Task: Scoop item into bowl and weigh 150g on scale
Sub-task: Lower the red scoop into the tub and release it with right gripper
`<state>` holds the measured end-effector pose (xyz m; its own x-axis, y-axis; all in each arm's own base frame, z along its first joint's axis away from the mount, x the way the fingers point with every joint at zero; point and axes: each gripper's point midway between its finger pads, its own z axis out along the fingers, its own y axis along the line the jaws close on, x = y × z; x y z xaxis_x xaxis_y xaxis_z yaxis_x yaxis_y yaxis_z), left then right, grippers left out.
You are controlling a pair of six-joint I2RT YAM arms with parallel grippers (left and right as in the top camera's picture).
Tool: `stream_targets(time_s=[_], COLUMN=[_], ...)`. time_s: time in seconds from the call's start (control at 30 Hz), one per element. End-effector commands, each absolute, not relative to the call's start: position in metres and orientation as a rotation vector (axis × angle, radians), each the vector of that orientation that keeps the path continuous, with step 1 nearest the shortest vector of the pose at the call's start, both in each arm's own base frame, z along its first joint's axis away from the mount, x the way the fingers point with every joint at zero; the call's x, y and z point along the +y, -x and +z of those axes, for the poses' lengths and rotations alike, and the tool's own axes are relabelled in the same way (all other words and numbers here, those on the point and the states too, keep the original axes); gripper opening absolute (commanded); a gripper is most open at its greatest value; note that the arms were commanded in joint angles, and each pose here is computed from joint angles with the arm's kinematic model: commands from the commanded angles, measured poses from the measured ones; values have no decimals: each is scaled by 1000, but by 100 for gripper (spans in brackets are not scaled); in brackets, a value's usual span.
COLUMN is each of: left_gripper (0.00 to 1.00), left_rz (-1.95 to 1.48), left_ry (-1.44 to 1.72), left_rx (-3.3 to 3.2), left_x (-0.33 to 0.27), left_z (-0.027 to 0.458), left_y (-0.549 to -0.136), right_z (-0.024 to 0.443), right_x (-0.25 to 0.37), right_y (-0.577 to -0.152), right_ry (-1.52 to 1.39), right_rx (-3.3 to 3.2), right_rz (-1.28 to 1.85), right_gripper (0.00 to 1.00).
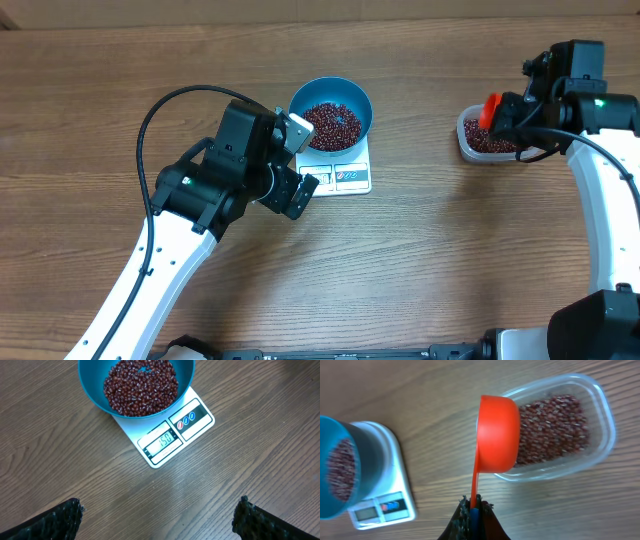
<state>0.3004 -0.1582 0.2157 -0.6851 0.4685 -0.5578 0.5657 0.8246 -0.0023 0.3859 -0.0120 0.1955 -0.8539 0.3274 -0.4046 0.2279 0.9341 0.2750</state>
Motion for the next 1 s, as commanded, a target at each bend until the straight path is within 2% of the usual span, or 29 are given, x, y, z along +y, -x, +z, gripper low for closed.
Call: stream_targets(time_s=[0.0,0.2,0.43,0.97], left_gripper=[100,100,100,100], left_rz=[-219,-219,-219,-219], left_ry=[-778,-778,-778,-778], left_rx=[2439,2439,2439,2439], left_x=[-157,-157,-157,-157], left_z=[217,217,217,217], left_y=[-300,-300,-300,-300], right_z=[199,197,172,137], right_x=[-14,-34,-39,-44], right_y=[-388,-390,-393,-406], right_ry=[-512,-598,-722,-862], right_rx=[2596,2547,2484,2365], right_rz=[427,516,649,689], right_gripper=[4,3,4,4])
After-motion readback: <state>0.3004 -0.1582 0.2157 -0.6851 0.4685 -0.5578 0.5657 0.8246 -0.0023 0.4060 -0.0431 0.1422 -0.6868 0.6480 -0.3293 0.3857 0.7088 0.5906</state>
